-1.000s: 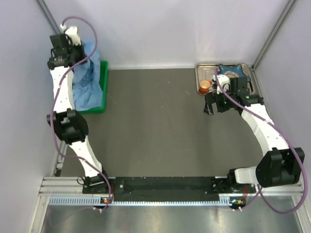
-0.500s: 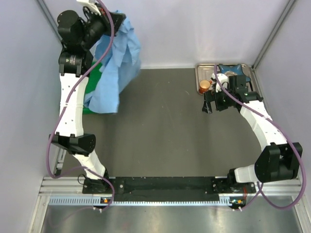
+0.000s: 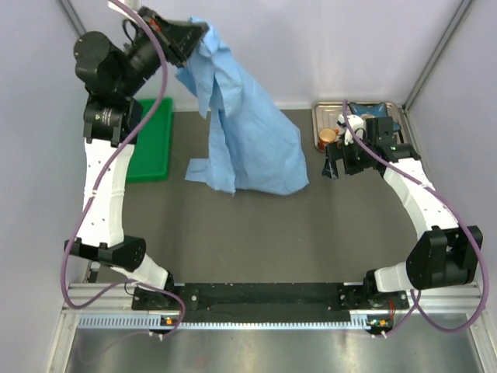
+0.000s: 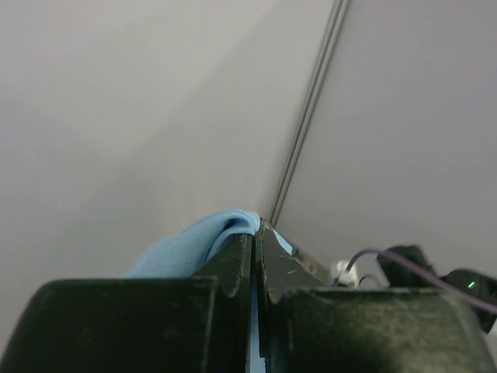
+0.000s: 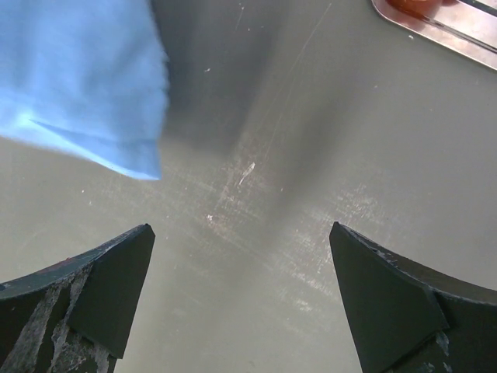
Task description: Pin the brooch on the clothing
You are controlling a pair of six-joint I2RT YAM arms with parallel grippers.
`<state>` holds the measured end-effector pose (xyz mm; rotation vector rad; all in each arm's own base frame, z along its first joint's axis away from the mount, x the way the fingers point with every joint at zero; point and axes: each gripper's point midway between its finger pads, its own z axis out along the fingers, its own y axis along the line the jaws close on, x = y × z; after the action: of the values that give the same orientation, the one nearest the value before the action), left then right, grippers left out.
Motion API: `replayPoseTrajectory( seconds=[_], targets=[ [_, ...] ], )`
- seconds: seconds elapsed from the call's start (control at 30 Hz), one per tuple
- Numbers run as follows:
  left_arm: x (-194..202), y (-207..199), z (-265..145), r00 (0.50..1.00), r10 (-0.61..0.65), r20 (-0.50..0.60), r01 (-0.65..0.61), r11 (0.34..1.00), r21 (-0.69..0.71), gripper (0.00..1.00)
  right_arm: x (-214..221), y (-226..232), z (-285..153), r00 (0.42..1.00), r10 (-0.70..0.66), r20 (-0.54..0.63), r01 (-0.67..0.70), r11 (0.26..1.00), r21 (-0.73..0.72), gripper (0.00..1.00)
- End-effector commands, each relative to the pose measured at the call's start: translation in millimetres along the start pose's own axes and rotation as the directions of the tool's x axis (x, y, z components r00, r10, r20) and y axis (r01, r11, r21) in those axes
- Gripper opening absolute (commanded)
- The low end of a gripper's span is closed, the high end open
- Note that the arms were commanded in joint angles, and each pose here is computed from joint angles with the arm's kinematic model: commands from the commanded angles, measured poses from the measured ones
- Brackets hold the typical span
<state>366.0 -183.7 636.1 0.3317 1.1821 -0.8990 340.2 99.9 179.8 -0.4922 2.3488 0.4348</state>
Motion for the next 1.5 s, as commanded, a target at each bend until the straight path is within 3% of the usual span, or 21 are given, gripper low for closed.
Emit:
replayPoseTrajectory(
  seconds=[0.0, 0.13, 0.3, 0.43, 0.5, 0.6, 0.63, 0.7, 0.73, 0.77, 0.83, 0.87, 0.9, 0.97, 1.03, 1.1, 1.2, 1.3, 1.37, 1.4, 1.47],
  targets=[
    [91, 53, -19, 0.964, 0.069, -0.258, -0.104, 0.987, -0.123, 0.0, -20, 3, -6, 0.999, -0.019, 0.039, 0.019, 1.0, 0.003, 0.99],
    [113, 112, -25, 0.931, 0.119, -0.346, -0.228, 0.927, -0.296, 0.0, -23, 0, -4, 0.999, -0.017, 0.036, 0.017, 1.0, 0.005, 0.99],
    [35, 157, -1, 0.962, 0.218, -0.165, -0.272, 0.837, -0.475, 0.0, -33, 1, -3, 0.999, -0.005, 0.043, 0.005, 1.0, -0.007, 0.99],
    [27, 103, 25, 0.968, 0.236, -0.089, -0.252, 0.935, -0.252, 0.0, -38, -15, -12, 0.996, 0.055, 0.065, -0.055, 0.998, 0.002, 0.99],
    [59, 71, 32, 0.961, 0.225, -0.162, -0.243, 0.965, -0.103, 0.0, -43, -23, -18, 0.992, 0.096, 0.083, -0.095, 0.995, -0.016, 0.99],
    [142, 5, 25, 0.905, 0.234, -0.354, -0.197, 0.97, 0.14, 0.0, -45, -43, -29, 0.98, 0.172, 0.106, -0.17, 0.985, -0.028, 0.99],
    [180, -40, 19, 0.863, 0.29, -0.413, -0.18, 0.941, 0.285, 0.0, -42, -48, -30, 0.977, 0.188, 0.1, -0.186, 0.982, -0.028, 0.99],
    [243, -84, -14, 0.779, 0.333, -0.531, -0.096, 0.901, 0.424, 0.0, -39, -60, -36, 0.971, 0.213, 0.106, -0.212, 0.977, -0.02, 0.99],
    [272, -133, -32, 0.739, 0.423, -0.525, -0.066, 0.821, 0.568, 0.0, -37, -62, -36, 0.972, 0.214, 0.099, -0.214, 0.977, -0.018, 0.99],
    [315, -149, -71, 0.644, 0.45, -0.619, 0.049, 0.783, 0.62, 0.0, -35, -64, -36, 0.971, 0.218, 0.094, -0.218, 0.976, -0.016, 0.99],
    [367, -191, -126, 0.542, 0.569, -0.618, 0.175, 0.643, 0.746, 0.0, -30, -66, -36, 0.973, 0.214, 0.08, -0.214, 0.977, -0.016, 0.99],
    [381, -200, -149, 0.493, 0.591, -0.639, 0.244, 0.611, 0.753, 0.0, -28, -65, -36, 0.974, 0.213, 0.073, -0.212, 0.977, -0.017, 0.99],
    [391, -204, -164, 0.471, 0.632, -0.615, 0.273, 0.559, 0.783, 0.0, -28, -64, -36, 0.975, 0.212, 0.072, -0.211, 0.977, -0.024, 0.99],
    [408, -203, -181, 0.415, 0.659, -0.627, 0.329, 0.534, 0.779, 0.27, -25, -60, -35, 0.975, 0.213, 0.06, -0.211, 0.977, -0.046, 0.99],
    [406, -186, -177, 0.352, 0.663, -0.661, 0.311, 0.583, 0.751, 0.59, -22, -56, -33, 0.976, 0.211, 0.048, -0.208, 0.976, -0.067, 0.99],
    [390, -177, -170, 0.372, 0.594, -0.713, 0.349, 0.622, 0.701, 0.99, -18, -51, -29, 0.976, 0.215, 0.031, -0.211, 0.973, -0.091, 0.99],
    [354, -134, -136, 0.485, 0.443, -0.754, 0.305, 0.722, 0.621, 0.99, -16, -42, -21, 0.98, 0.197, 0.007, -0.195, 0.974, -0.116, 0.99],
    [329, -48, -121, 0.537, 0.239, -0.809, 0.212, 0.89, 0.403, 0.99, -18, -24, -8, 0.988, 0.152, -0.018, -0.153, 0.976, -0.158, 0.99],
    [330, -7, -114, 0.593, 0.16, -0.789, 0.157, 0.938, 0.308, 0.98, -21, -7, 0, 0.993, 0.111, -0.032, -0.115, 0.974, -0.196, 0.99],
    [325, 25, -117, 0.605, 0.056, -0.794, 0.154, 0.97, 0.186, 0.96, -20, 7, 9, 0.995, 0.086, -0.054, -0.096, 0.968, -0.232, 0.99],
    [328, 57, -118, 0.648, -0.016, -0.761, 0.149, 0.983, 0.106, 0.95, -23, 33, 16, 0.998, 0.028, -0.062, -0.045, 0.956, -0.288, 0.99]
  ],
)
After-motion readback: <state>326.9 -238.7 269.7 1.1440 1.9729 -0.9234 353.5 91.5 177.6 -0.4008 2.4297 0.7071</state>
